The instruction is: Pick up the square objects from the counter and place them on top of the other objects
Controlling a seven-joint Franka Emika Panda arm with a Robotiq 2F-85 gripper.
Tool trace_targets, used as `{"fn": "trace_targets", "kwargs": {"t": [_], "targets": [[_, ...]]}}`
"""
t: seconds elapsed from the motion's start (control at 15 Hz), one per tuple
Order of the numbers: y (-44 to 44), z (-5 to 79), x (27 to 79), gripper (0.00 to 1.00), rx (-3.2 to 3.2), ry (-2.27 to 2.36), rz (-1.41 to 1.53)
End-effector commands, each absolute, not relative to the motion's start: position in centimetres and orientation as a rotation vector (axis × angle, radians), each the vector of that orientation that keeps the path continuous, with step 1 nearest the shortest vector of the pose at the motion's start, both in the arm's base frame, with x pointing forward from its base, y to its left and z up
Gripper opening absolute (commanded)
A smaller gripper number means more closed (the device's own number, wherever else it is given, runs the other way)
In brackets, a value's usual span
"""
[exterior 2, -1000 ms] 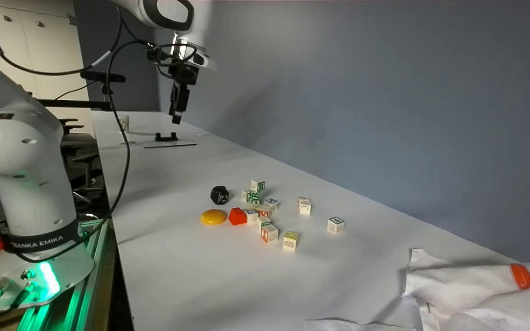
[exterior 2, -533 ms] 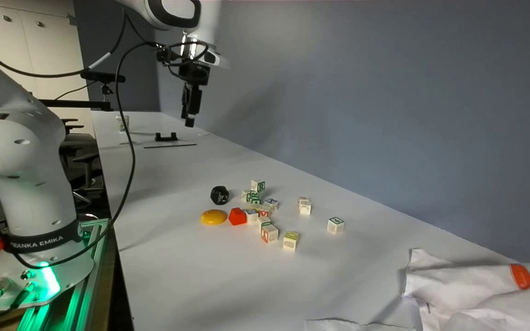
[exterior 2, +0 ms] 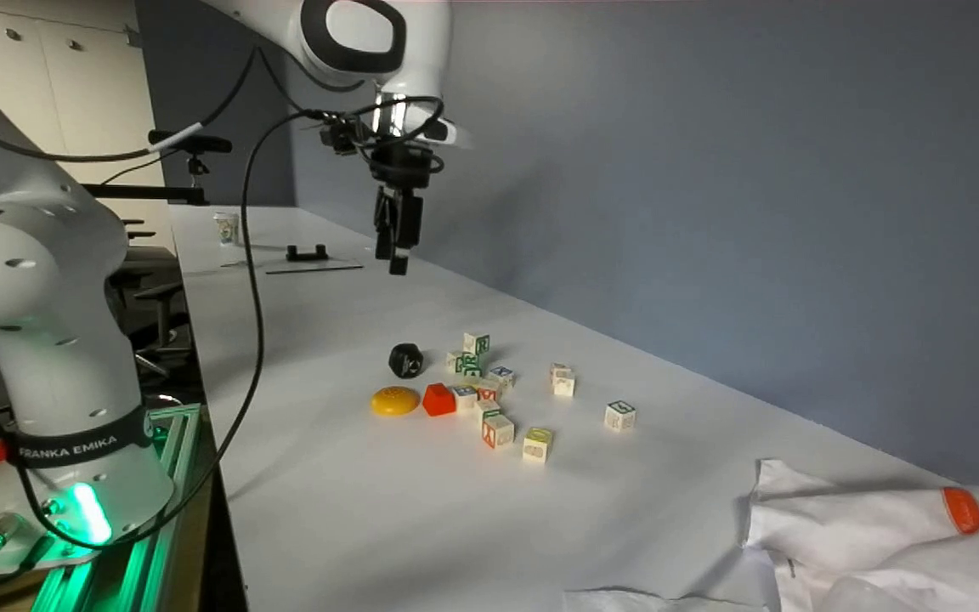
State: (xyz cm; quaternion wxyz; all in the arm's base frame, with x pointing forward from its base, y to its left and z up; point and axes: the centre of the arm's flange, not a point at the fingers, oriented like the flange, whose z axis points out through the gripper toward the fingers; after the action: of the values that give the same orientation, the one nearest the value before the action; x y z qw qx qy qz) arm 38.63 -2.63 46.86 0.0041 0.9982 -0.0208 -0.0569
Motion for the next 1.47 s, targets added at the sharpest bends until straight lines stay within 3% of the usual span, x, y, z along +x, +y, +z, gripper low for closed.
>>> {"fn": "trace_targets", "kwargs": {"t": [0.0,0.27,0.73,1.4], "targets": [[-6.7,44.2,40.6,1.0,3.042,-0.057,-0.113],[-11.2,40.5,41.9,1.0,3.004,-0.217,0.008],[-11.1,40.7,41.7,1.0,3.03,-0.207,-0.018],[-16.2,35.5,43.2,1.0,3.13,-0.009,0.047]]}}
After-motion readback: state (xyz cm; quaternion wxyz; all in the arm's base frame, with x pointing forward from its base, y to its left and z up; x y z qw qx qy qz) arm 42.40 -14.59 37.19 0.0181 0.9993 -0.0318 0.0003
